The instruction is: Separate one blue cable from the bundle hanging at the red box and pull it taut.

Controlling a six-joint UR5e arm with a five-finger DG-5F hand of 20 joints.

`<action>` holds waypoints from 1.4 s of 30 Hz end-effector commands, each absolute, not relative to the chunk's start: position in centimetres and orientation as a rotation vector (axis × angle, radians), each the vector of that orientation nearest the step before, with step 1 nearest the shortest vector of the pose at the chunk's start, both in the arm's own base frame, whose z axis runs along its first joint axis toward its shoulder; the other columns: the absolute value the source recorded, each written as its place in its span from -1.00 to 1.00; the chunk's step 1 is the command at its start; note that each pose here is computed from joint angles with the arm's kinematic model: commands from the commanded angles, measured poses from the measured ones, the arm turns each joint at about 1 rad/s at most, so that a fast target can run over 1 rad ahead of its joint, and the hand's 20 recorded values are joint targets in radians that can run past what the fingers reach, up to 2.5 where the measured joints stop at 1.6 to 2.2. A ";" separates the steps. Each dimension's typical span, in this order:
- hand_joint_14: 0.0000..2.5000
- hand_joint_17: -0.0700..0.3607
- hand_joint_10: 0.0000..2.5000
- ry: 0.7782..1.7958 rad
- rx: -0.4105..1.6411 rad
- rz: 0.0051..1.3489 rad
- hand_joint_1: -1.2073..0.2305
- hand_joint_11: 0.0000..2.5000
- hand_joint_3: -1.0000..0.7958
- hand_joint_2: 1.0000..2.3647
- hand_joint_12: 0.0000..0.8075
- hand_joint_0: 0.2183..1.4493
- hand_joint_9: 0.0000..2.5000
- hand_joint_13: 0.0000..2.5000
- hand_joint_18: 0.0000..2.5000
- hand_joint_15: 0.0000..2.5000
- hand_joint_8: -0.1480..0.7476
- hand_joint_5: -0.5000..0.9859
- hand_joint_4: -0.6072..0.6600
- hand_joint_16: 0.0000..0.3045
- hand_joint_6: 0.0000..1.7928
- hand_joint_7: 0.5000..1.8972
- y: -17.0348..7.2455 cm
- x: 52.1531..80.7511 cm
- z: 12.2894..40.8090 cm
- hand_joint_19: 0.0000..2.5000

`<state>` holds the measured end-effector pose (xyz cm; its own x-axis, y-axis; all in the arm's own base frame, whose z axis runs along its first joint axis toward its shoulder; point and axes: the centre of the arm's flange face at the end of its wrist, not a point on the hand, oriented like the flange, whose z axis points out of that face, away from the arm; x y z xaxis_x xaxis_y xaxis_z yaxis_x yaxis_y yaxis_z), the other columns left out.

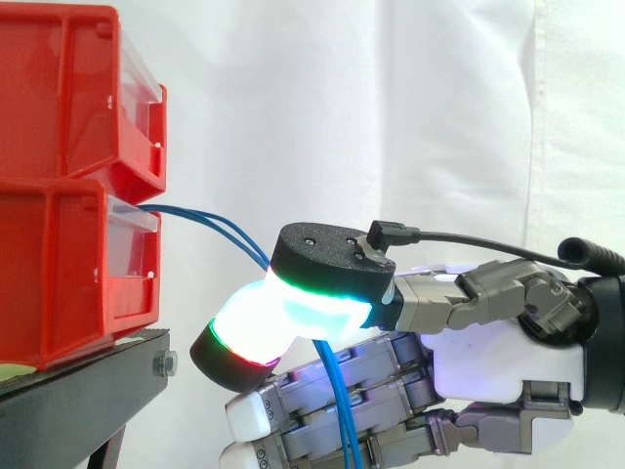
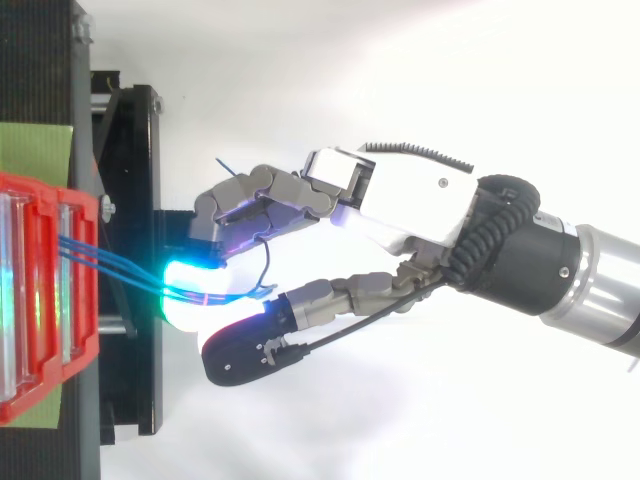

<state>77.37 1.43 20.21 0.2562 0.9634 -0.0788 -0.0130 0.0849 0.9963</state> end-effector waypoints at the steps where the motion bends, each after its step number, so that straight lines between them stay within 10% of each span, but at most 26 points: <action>1: -0.99 -0.43 -0.99 1.049 1.243 0.970 -0.47 -0.48 -0.44 -1.00 -0.34 -0.21 -0.37 -0.44 -0.62 -0.77 -0.09 -0.62 0.15 -0.85 0.08 -0.36 1.6 77.3 20.3 -0.91; 16: -0.99 -0.41 -0.99 1.094 1.263 0.933 0.00 -0.46 -0.44 -1.00 -0.31 -0.38 -0.35 -0.45 -0.65 -0.75 -0.06 -0.62 0.18 -0.83 0.05 -0.38 1.0 76.1 23.2 -0.87; 27: -0.99 -0.41 -0.99 1.092 1.263 0.933 -0.36 -0.45 -0.20 -0.98 -0.31 -0.24 -0.35 -0.44 -0.64 -0.75 -0.07 -0.62 0.01 -0.83 0.07 -0.23 1.0 76.0 23.5 -0.86; 42: -0.99 -0.40 -0.99 1.090 1.266 0.931 -0.42 -0.32 -0.39 -1.00 -0.32 -0.19 -0.29 -0.42 -0.61 -0.74 -0.07 -0.63 0.09 -0.83 0.07 -0.29 1.0 76.0 23.4 -0.86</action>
